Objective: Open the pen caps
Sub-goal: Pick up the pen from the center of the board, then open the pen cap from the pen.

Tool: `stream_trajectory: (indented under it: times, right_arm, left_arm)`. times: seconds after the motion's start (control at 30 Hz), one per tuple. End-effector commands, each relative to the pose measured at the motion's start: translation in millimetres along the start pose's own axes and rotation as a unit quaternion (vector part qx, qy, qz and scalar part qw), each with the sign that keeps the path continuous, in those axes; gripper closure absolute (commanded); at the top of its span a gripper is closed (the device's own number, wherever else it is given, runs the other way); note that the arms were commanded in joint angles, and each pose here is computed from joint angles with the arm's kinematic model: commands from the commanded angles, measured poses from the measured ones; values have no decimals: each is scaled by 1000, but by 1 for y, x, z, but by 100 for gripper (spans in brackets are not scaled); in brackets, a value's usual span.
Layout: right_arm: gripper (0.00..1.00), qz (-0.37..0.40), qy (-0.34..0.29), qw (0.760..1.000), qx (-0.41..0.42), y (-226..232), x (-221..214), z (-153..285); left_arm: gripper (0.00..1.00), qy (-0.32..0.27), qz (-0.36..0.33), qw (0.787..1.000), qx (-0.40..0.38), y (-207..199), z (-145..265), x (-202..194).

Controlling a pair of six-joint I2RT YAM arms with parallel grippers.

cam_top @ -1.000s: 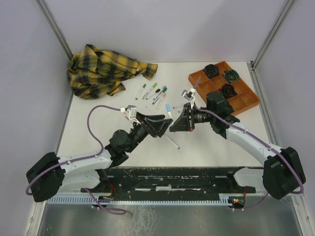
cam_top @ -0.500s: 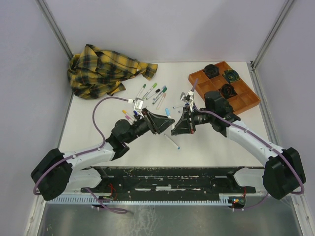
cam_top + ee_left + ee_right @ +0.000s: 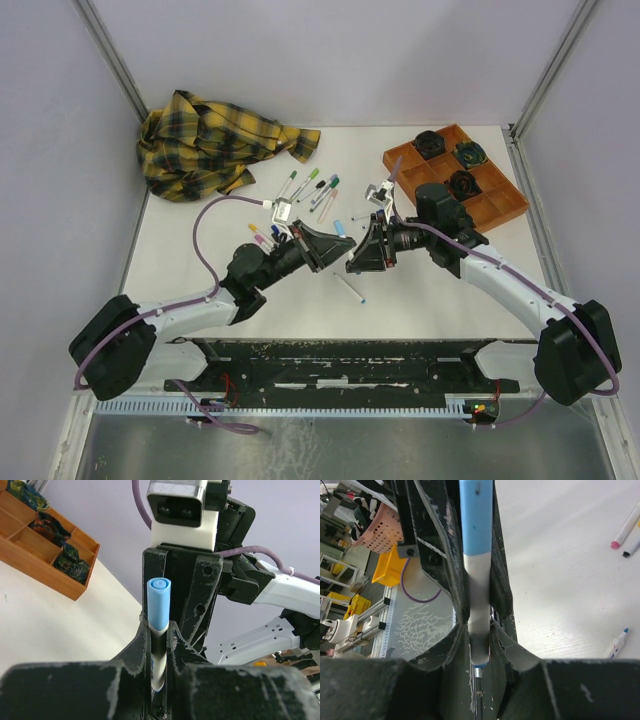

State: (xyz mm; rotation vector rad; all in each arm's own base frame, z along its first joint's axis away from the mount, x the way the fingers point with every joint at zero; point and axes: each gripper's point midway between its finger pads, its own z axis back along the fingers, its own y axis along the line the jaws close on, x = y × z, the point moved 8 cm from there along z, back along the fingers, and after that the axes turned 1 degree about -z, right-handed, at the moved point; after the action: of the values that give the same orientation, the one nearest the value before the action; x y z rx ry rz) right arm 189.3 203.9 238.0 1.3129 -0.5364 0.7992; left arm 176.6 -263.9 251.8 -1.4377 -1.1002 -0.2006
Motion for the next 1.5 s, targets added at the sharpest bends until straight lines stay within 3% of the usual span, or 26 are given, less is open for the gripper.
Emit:
stream_trajectory:
  times: [0.0, 0.13, 0.3, 0.4, 0.5, 0.67, 0.8, 1.0, 1.47]
  right_arm:
    - [66, 17, -35, 999, 33, 14, 21, -2]
    - [63, 6, -48, 998, 34, 13, 22, -3]
    - [68, 1, -49, 998, 31, 11, 21, -4]
    - [79, 1, -48, 998, 29, 11, 21, -4]
    - [100, 0, -42, 999, 22, 8, 20, -4]
    - [100, 8, -30, 999, 15, 8, 18, -2]
    - [100, 16, -24, 999, 16, 10, 17, -1]
    - [100, 22, -18, 999, 15, 10, 16, 0]
    - [100, 20, -11, 1000, 4, 6, 14, -1]
  left_arm:
    - [97, -55, 10, 998, -35, -8, 1, 9]
    - [97, -63, 12, 997, -39, -8, -2, 7]
    - [97, -71, 14, 996, -43, -8, -3, 6]
    - [97, -71, 13, 996, -43, -8, -3, 5]
    - [97, -74, 12, 996, -39, -7, -2, 6]
    - [52, -84, 24, 996, -15, -3, 8, 12]
    - [39, -92, 44, 995, -13, 1, 20, 23]
    - [38, -78, 61, 994, -46, -3, 18, 30]
    - [54, -59, 68, 994, -61, -1, 6, 28]
